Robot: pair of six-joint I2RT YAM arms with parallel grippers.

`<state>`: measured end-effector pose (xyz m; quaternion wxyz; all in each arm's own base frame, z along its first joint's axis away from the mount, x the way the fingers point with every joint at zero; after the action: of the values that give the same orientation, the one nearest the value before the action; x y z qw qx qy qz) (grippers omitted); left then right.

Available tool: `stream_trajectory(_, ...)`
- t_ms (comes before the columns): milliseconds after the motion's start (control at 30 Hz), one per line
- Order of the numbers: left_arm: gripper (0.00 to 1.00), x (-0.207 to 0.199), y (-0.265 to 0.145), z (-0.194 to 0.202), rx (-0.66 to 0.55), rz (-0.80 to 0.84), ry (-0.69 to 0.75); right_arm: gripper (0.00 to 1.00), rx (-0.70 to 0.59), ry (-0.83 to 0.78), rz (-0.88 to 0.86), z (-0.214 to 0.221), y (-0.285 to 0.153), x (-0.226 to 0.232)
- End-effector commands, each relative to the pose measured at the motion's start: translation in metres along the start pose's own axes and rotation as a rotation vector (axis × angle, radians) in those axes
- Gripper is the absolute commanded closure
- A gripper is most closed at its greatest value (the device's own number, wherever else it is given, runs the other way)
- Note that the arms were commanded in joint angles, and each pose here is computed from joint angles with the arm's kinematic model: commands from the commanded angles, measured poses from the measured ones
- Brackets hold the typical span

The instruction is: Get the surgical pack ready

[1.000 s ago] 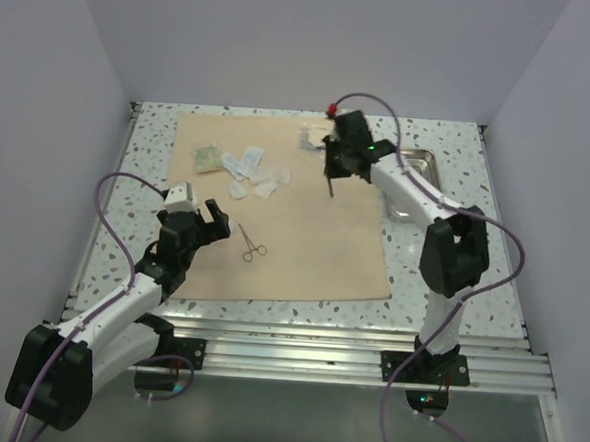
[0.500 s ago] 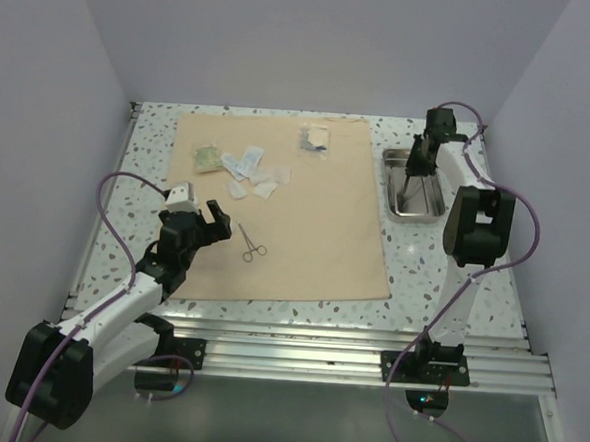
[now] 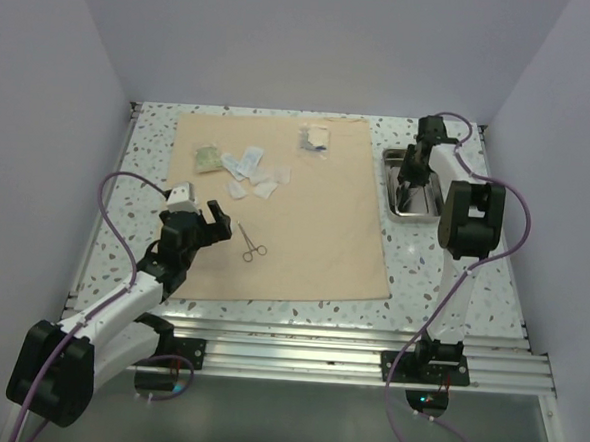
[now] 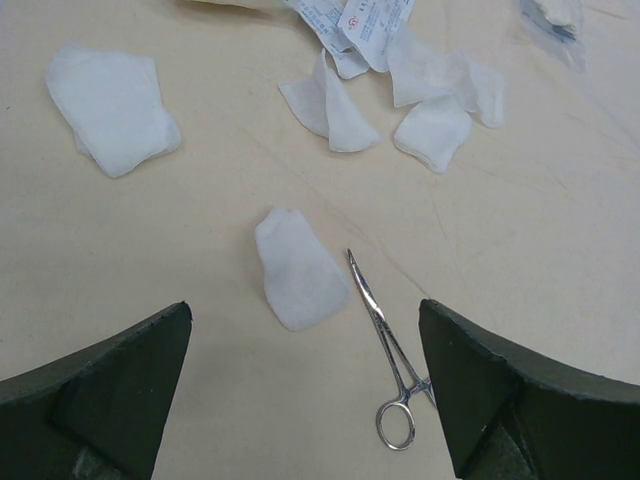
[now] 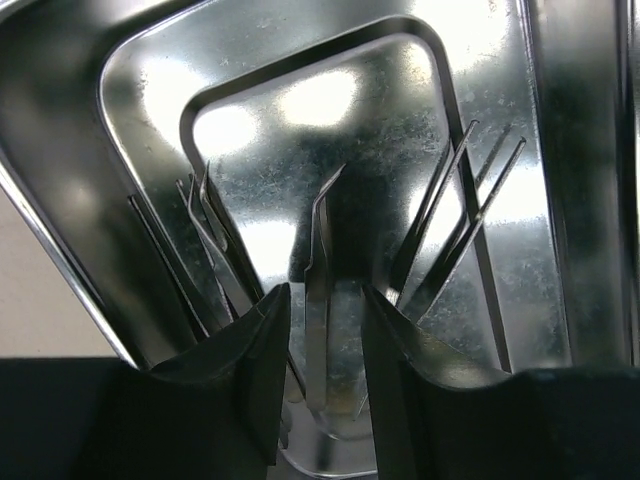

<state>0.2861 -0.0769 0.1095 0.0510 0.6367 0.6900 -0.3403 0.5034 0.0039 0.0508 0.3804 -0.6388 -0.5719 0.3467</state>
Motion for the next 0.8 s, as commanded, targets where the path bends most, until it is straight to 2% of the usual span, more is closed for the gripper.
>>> stream_trajectory(0,0.00,-0.005,0.002,-0.007,-0.026,0.025,-0.005,0.61,-0.117,0.014,0.011,-0.036,-0.046,-0.002)
stream_trajectory(133,0.00,-0.005,0.001,-0.007,-0.026,0.027,-0.003,0.57,-0.202,-0.023,-0.003,-0.050,-0.089,0.010)
stream_trajectory(167,0.00,-0.005,0.002,-0.007,-0.026,0.027,-0.003,0.56,-0.246,-0.051,-0.032,-0.051,-0.110,0.028)
stream_trajectory(233,0.00,-0.005,0.002,-0.007,-0.028,0.027,-0.002,0.55,-0.273,-0.123,-0.072,-0.042,-0.125,0.054)
stream_trajectory(300,0.00,-0.005,0.002,-0.007,-0.026,0.023,-0.001,0.54,-0.311,-0.236,-0.142,-0.031,-0.147,0.105)
stream_trajectory(333,0.00,-0.004,0.002,-0.007,-0.028,0.021,-0.003,0.53,-0.301,-0.314,-0.188,-0.013,-0.152,0.139)
stream_trajectory(433,0.00,-0.004,0.001,-0.010,-0.041,0.016,-0.013,0.53,-0.289,-0.412,-0.273,0.020,-0.159,0.189)
stream_trajectory(533,0.00,0.002,-0.003,-0.016,-0.078,-0.022,-0.044,0.54,-0.289,-0.537,-0.377,0.069,-0.177,0.263)
stream_trajectory(700,0.00,0.025,-0.007,-0.023,-0.123,-0.102,-0.121,0.52,-0.265,-0.624,-0.449,0.118,-0.179,0.327)
stream_trajectory(767,0.00,0.029,-0.005,-0.023,-0.109,-0.086,-0.159,0.52,-0.258,-0.650,-0.482,0.133,-0.181,0.347)
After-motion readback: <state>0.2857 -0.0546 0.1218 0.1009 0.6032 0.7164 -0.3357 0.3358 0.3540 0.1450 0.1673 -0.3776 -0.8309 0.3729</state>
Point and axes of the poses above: each gripper's point midway between its finger pads, its own y axis out along the fingers, its own x axis along the line the jaws close on, z = x × y, the point moved 2 cm from there along -y, back along the fingers, and after that the axes turned 12 degrees about -y, right-handed, at the moved point
